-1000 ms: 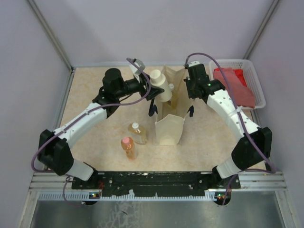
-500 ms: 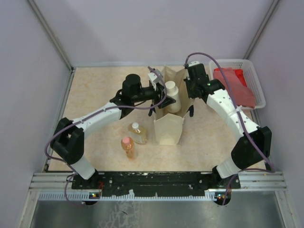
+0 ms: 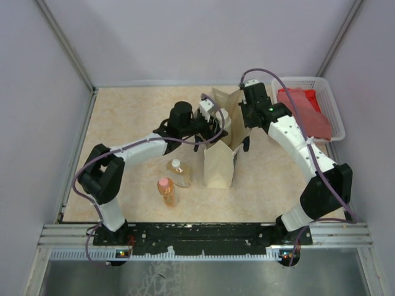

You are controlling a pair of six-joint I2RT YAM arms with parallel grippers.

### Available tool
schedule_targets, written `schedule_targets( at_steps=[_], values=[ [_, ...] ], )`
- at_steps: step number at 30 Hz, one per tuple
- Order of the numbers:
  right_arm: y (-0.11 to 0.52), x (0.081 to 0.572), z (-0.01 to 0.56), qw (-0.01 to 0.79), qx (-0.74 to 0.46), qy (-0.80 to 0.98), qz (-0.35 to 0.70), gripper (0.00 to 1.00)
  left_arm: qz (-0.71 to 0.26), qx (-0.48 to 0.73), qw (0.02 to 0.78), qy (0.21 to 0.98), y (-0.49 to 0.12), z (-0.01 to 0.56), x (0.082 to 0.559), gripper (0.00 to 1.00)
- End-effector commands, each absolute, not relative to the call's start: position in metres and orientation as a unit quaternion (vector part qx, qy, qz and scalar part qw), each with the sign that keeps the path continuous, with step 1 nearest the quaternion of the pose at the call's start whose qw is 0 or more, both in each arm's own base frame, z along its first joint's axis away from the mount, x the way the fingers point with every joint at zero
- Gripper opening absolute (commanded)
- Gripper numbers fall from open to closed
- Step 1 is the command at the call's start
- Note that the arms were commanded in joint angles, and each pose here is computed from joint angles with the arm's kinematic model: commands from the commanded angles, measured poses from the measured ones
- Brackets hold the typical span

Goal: Place the personal care products into the canvas bag

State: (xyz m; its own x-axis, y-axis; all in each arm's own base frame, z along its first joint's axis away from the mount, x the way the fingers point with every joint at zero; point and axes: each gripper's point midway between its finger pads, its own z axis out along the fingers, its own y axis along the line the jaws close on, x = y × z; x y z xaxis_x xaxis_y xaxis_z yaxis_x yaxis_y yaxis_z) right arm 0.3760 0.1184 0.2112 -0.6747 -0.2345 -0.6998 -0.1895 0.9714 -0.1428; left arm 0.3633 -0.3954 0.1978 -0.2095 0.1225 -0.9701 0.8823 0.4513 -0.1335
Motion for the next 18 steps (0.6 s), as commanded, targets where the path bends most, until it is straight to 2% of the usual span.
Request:
schedule_targets(
  at_steps=[1,4,5,9,11,16,18],
  values=[
    [0.125,0.383,0.224,0.401,-0.115,0.909,-0.019,0.0,-0.349,0.379,0.576,0.634,-0.407,0.228,0.371,0.0],
    [0.126,0.383,0.223,0.401,-0.115,0.909,-0.018,0.0,-0.343,0.383,0.568,0.643,-0.41,0.213,0.372,0.03],
    [0.126,0.383,0.223,0.4,-0.116,0.909,-0.018,0.0,-0.343,0.384,0.565,0.645,-0.411,0.209,0.372,0.09],
    [0.126,0.383,0.222,0.399,-0.116,0.909,-0.018,0.0,-0.344,0.385,0.551,0.655,-0.412,0.193,0.371,0.52],
    [0.126,0.383,0.223,0.399,-0.117,0.909,-0.019,0.0,-0.343,0.384,0.549,0.659,-0.411,0.189,0.37,0.66],
    [0.126,0.384,0.223,0.4,-0.118,0.909,-0.017,0.0,-0.338,0.381,0.544,0.666,-0.407,0.181,0.369,0.84],
    [0.126,0.384,0.222,0.399,-0.118,0.909,-0.017,0.0,-0.337,0.38,0.544,0.668,-0.407,0.179,0.369,0.95]
  ],
)
